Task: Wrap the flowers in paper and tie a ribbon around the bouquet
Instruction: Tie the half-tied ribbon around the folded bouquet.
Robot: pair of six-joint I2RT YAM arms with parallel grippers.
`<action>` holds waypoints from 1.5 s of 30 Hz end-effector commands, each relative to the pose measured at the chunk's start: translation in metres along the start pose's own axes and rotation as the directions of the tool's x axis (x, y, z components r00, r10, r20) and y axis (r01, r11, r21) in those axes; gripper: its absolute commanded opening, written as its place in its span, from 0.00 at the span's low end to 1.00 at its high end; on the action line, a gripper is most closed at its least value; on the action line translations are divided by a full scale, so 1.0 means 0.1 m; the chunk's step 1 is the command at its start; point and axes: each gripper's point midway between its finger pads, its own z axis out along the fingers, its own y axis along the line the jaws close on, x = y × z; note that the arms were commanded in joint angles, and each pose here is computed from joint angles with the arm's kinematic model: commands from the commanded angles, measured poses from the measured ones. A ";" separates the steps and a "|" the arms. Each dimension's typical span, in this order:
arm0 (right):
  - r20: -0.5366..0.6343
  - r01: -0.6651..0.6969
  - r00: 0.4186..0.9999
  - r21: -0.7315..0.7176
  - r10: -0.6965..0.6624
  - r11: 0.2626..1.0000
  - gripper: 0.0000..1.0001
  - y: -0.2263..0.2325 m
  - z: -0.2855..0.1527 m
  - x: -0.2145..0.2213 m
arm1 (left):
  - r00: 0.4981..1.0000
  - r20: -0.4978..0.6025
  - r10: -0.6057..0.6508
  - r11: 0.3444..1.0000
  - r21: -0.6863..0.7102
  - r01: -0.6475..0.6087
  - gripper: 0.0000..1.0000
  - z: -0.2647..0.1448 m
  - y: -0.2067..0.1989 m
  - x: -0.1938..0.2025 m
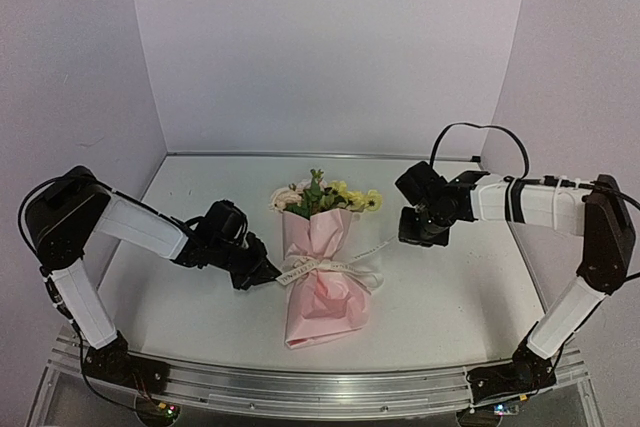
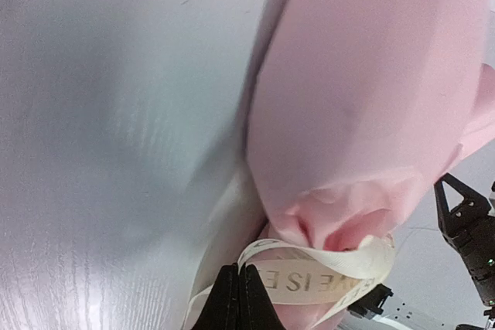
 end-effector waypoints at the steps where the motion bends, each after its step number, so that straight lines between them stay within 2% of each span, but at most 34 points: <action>1: 0.008 0.049 0.999 -0.075 -0.049 0.996 0.05 0.15 -0.10 0.02 | 0.974 0.128 0.187 0.981 -0.083 -0.177 0.00 -0.29 -0.38 -0.29; 8: 0.028 0.103 0.995 -0.114 -0.100 0.988 0.44 0.24 -0.16 0.10 | 0.939 0.134 0.317 0.937 -0.197 -0.288 0.00 -0.31 -0.50 -0.46; 10: 0.040 0.126 0.992 -0.147 -0.121 0.981 0.48 0.29 -0.21 0.19 | 0.934 0.137 0.329 0.930 -0.216 -0.296 0.00 -0.31 -0.53 -0.50; 12: 0.035 0.152 0.988 -0.186 -0.148 0.971 0.48 0.35 -0.22 0.35 | 0.931 0.141 0.336 0.925 -0.235 -0.299 0.00 -0.31 -0.53 -0.53; 18: -0.037 0.192 0.978 -0.210 -0.204 0.959 0.39 0.55 0.01 0.78 | 0.933 0.145 0.330 0.924 -0.249 -0.289 0.00 -0.30 -0.52 -0.62; 24: -0.012 0.253 0.965 -0.216 -0.262 0.943 0.38 0.78 0.19 0.71 | 0.932 0.143 0.334 0.923 -0.252 -0.292 0.00 -0.29 -0.54 -0.65; 30: -0.038 0.297 0.949 -0.212 -0.312 0.931 0.40 0.80 0.30 0.79 | 0.931 0.144 0.334 0.922 -0.253 -0.292 0.00 -0.29 -0.55 -0.66; 39: -0.048 0.283 0.952 -0.244 -0.303 0.927 0.39 0.75 0.22 0.86 | 0.934 0.137 0.331 0.924 -0.248 -0.291 0.00 -0.27 -0.54 -0.65; 45: -0.080 0.282 0.949 -0.223 -0.306 0.933 0.39 0.67 0.32 0.97 | 0.935 0.135 0.329 0.925 -0.248 -0.289 0.00 -0.26 -0.53 -0.66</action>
